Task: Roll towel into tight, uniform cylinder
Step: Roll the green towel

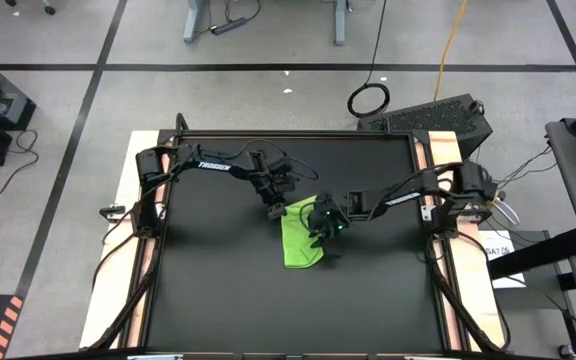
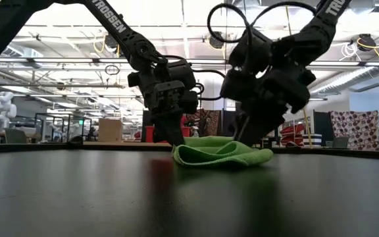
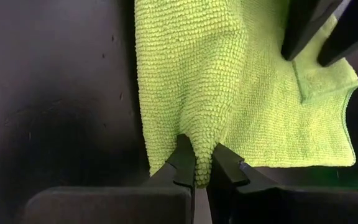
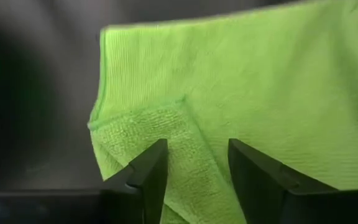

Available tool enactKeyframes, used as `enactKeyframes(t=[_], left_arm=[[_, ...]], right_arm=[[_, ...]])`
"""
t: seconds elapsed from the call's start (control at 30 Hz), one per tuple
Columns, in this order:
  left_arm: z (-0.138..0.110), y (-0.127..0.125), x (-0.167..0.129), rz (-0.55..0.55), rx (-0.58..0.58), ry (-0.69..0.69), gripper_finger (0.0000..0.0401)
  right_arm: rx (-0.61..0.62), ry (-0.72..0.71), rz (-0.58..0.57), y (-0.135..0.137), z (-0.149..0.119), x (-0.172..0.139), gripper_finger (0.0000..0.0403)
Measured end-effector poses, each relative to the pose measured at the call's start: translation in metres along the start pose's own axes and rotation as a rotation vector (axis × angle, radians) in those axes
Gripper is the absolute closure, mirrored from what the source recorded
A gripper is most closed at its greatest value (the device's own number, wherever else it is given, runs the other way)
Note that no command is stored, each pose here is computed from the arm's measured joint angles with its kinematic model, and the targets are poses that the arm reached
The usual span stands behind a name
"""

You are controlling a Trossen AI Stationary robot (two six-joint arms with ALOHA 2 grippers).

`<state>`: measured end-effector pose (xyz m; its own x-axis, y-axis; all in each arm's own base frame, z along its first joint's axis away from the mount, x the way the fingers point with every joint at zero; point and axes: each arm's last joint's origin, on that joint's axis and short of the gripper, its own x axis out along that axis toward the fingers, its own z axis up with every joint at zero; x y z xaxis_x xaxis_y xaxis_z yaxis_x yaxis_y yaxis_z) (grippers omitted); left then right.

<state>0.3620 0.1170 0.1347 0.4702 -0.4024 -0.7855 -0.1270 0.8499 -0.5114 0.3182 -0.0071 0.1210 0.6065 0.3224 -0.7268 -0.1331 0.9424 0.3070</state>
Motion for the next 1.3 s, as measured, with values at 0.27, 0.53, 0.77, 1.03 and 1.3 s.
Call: enactKeyframes(t=[0.27,0.53,0.77,1.03,1.3], left_arm=[[0.000,0.000,0.000,0.004,-0.003,0.004,0.0382],[-0.001,0.001,0.000,0.028,-0.010,0.012,0.0382],[-0.004,0.007,0.005,0.028,-0.033,0.045,0.0382],[-0.009,0.013,0.016,0.004,-0.060,0.084,0.0382],[-0.008,0.016,0.015,0.006,-0.069,0.085,0.0382]], right_arm=[[-0.056,0.039,-0.072,0.010,-0.006,0.012,0.0294],[-0.093,0.075,-0.089,0.015,-0.007,0.004,0.0396],[-0.155,0.050,-0.085,0.027,0.001,-0.014,0.0398],[-0.207,0.039,-0.080,0.035,0.005,-0.033,0.0393],[-0.309,0.102,-0.060,0.047,-0.001,-0.031,0.0392]])
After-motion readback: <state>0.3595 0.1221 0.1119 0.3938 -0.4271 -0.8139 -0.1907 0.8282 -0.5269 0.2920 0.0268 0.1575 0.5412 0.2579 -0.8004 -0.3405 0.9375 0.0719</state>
